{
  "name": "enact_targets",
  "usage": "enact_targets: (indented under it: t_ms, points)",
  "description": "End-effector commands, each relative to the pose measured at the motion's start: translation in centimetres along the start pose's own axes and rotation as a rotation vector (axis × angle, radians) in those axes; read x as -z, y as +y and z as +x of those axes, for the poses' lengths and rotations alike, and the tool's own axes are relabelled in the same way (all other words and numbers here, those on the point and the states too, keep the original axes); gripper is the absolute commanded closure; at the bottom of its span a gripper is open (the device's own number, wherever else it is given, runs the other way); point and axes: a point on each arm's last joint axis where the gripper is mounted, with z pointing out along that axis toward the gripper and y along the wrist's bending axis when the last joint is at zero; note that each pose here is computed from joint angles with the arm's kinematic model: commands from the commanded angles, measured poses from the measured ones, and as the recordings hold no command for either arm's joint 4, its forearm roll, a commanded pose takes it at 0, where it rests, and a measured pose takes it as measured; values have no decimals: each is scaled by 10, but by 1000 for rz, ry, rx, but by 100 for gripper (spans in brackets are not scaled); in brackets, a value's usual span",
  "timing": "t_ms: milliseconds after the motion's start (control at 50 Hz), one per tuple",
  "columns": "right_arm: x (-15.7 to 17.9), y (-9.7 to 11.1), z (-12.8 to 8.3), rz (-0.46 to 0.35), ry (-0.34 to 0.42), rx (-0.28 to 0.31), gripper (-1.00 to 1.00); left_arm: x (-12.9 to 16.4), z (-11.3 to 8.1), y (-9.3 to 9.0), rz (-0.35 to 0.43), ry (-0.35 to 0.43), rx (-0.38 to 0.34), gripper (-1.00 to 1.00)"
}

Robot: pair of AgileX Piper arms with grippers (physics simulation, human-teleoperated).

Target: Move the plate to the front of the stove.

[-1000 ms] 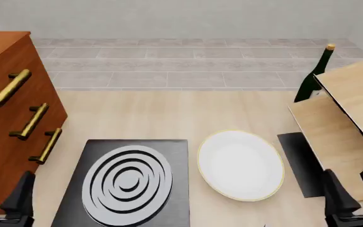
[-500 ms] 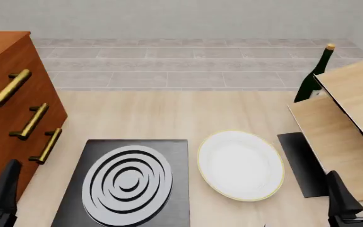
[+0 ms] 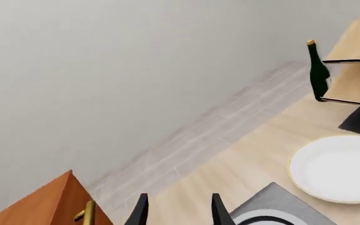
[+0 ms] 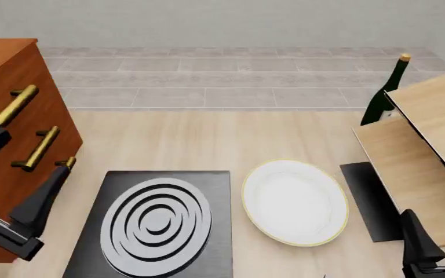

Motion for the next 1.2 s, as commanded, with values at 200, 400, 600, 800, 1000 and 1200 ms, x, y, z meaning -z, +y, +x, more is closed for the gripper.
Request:
enact_targets:
  t_ms: [200, 400, 600, 800, 1000, 1200]
  points:
    - [0, 0, 0, 1, 1, 0, -100, -57, -27, -19, 228, -35, -242, -100]
    - [0, 0, 0, 2, 1, 0, -100, -87, -44, -43, 390, -52, -357, -100]
    - [0, 0, 0, 1, 0, 0, -100, -103, -57, -76, 571, -78, -472, -100]
    - [0, 0, 0, 1, 0, -1, -100, -109, -66, -107, 706, -113, -535, -100]
    - [0, 0, 0, 1, 0, 0, -100, -116, -72, -128, 764, -149, -583, -100]
    - [0, 0, 0, 1, 0, -1, -100, -114, -70, -151, 814, -195, -607, -100]
